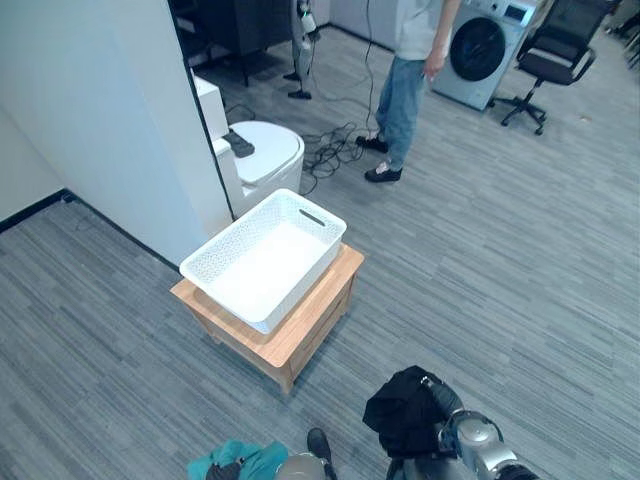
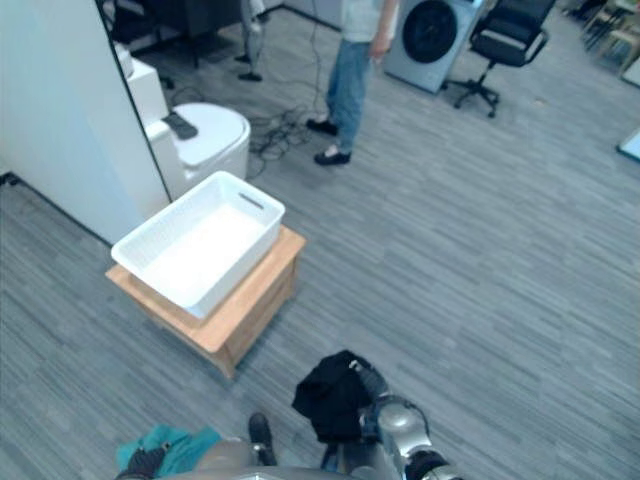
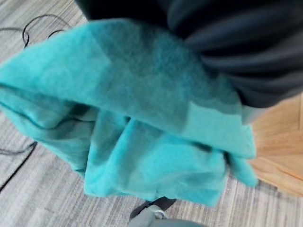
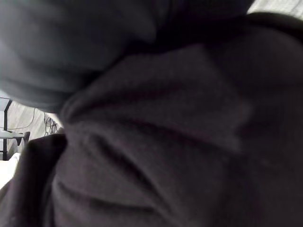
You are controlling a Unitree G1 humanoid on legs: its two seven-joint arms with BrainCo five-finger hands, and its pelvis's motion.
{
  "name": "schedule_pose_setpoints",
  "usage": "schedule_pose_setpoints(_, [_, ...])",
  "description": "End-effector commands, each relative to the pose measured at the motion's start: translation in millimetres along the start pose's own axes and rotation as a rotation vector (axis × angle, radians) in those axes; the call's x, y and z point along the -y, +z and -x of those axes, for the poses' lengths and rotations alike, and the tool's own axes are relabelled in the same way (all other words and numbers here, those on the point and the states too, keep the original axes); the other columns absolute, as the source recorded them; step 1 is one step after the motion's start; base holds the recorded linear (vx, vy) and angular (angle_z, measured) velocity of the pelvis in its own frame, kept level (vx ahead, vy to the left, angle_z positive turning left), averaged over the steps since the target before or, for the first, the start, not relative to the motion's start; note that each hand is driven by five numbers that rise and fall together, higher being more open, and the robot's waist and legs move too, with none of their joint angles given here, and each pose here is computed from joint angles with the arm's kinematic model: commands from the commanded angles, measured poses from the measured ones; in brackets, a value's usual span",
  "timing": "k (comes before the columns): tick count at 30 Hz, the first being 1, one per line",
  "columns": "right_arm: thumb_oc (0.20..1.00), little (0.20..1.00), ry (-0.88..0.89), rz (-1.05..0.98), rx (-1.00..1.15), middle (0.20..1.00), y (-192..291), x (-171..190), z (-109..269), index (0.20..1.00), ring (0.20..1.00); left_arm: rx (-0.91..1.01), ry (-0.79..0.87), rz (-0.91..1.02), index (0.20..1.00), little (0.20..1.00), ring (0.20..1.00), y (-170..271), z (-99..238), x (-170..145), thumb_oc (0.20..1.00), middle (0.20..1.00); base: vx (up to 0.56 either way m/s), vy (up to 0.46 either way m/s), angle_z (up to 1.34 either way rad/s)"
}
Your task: Tidy up the quilt and then pick up the clothes from the bed and put them into the laundry hamper.
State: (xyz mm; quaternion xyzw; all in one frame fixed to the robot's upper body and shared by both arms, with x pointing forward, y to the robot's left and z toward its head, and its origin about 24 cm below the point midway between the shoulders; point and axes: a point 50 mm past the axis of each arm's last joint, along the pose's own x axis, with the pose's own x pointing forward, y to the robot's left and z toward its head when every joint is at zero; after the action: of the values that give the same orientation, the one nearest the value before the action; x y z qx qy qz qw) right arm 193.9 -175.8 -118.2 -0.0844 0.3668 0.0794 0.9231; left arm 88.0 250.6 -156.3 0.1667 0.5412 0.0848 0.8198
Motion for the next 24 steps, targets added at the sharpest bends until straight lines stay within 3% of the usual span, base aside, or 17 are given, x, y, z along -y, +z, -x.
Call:
schedule_pose_setpoints(1, [0.200,0.200,-0.012,0.013,0.155,0.200,37,12,-5,0.200,0.200,0.107,0.050,-0.075,0.200,0.200,0.200,35,-7,-21,0.200,0.200,0.08,-0.053,1.71])
schedule_pose_setpoints(4, [0.200,0.200,-0.057,-0.012,0.164,0.200,41,3,-9,0.200,0.200,0.197,-0.011,-0.165,0.200,0.200,0.200,57,-6,1,0.200,0.200,0.33,-0.229,0.93])
schedule_pose_setpoints(7, [0.200,0.200,-0.128,-0.048,0.143,0.200,27,17,-2,0.200,0.200,0.207,0.023,-0.196,0.200,0.200,0.200,56,-7,-12,0.200,0.200,0.36,-0.369,1.40])
schedule_pose_setpoints(10, [0.200,0.200,-0.098,-0.059,0.228,0.200,48,1,-4,0.200,0.200,0.196,0.039,-0.150,0.200,0.200,0.200,56,-7,-11,0.200,0.200,0.32,-0.362,1.58])
schedule_pose_setpoints(15, [0.200,0.200,-0.142,0.068,0.626,0.200,131,30,24,0.200,0.200,0.119,0.066,-0.070,0.200,0.200,0.200,16,-1,-11,0.200,0.200,0.28,-0.321,0.24])
schedule_pose_setpoints(22, [0.200,0.200,-0.237,0.235,0.937,0.200,220,65,60,0.200,0.200,0.199,0.040,-0.006,0.200,0.200,0.200,34,-1,-4,0.200,0.200,0.07,-0.158,0.77])
schedule_pose_setpoints(24, [0.200,0.200,-0.201,0.262,1.001,0.200,245,51,63,0.200,0.200,0.209,0.020,-0.034,0.200,0.200,0.200,38,0,1,0.200,0.200,0.06,0.045,0.64])
